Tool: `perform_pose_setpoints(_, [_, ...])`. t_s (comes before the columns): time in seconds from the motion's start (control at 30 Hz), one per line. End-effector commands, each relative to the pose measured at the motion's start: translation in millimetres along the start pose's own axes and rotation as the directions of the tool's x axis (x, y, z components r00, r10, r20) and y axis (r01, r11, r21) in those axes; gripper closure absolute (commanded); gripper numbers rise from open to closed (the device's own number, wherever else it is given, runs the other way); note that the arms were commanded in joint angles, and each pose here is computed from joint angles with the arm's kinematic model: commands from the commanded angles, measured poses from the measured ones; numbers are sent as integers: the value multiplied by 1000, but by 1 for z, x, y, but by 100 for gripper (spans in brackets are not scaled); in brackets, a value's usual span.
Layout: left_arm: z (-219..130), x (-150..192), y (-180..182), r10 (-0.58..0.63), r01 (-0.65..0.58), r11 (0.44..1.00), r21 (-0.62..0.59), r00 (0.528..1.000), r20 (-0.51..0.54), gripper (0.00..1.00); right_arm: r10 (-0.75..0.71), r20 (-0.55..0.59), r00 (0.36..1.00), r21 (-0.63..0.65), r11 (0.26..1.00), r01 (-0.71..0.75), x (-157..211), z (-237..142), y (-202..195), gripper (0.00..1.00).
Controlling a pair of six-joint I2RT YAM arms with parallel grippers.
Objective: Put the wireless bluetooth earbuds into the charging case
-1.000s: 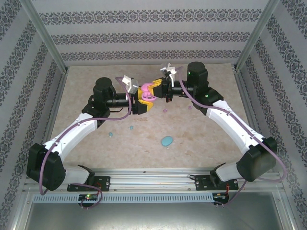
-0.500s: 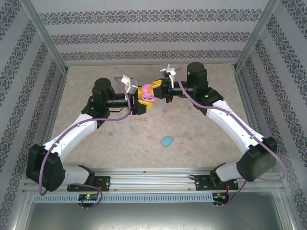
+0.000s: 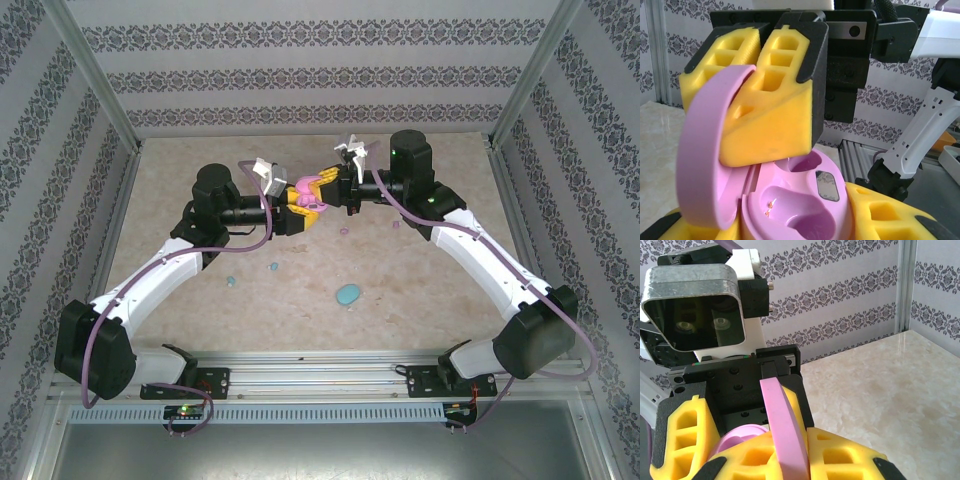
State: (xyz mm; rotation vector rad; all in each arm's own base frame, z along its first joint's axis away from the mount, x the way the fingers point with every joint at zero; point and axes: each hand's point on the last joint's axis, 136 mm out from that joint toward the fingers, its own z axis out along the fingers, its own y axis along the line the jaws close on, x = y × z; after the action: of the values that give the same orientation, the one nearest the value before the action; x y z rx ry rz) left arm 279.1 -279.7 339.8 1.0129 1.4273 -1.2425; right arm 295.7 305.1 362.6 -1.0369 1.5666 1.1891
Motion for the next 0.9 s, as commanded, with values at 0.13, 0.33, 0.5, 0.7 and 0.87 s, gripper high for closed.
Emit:
perform_pose_setpoints(0.13, [-3, -6, -3, 19, -19, 1000, 14, 1000, 14, 72, 35, 34, 999, -10, 999, -35, -13, -4, -2, 77])
perform_pose_setpoints(0.33, [-5, -8, 3, 3, -3, 1000, -5, 1000, 20, 73, 56, 38, 998, -21, 998, -56, -17, -6, 2, 61])
perform_pose_setpoints(0.5, [-5, -9, 5, 0, 1, 1000, -13, 1000, 22, 73, 89, 36, 995, 2, 996, -89, -18, -7, 0, 52])
perform_pose_setpoints(0.7, [-6, -8, 9, -5, 6, 1000, -25, 1000, 23, 73, 140, 38, 989, 31, 989, -142, -21, -10, -5, 46])
perform_pose_setpoints(0.87, [-9, -5, 14, -17, 18, 998, -61, 1000, 20, 73, 215, 48, 975, 72, 973, -218, -26, -18, -5, 43])
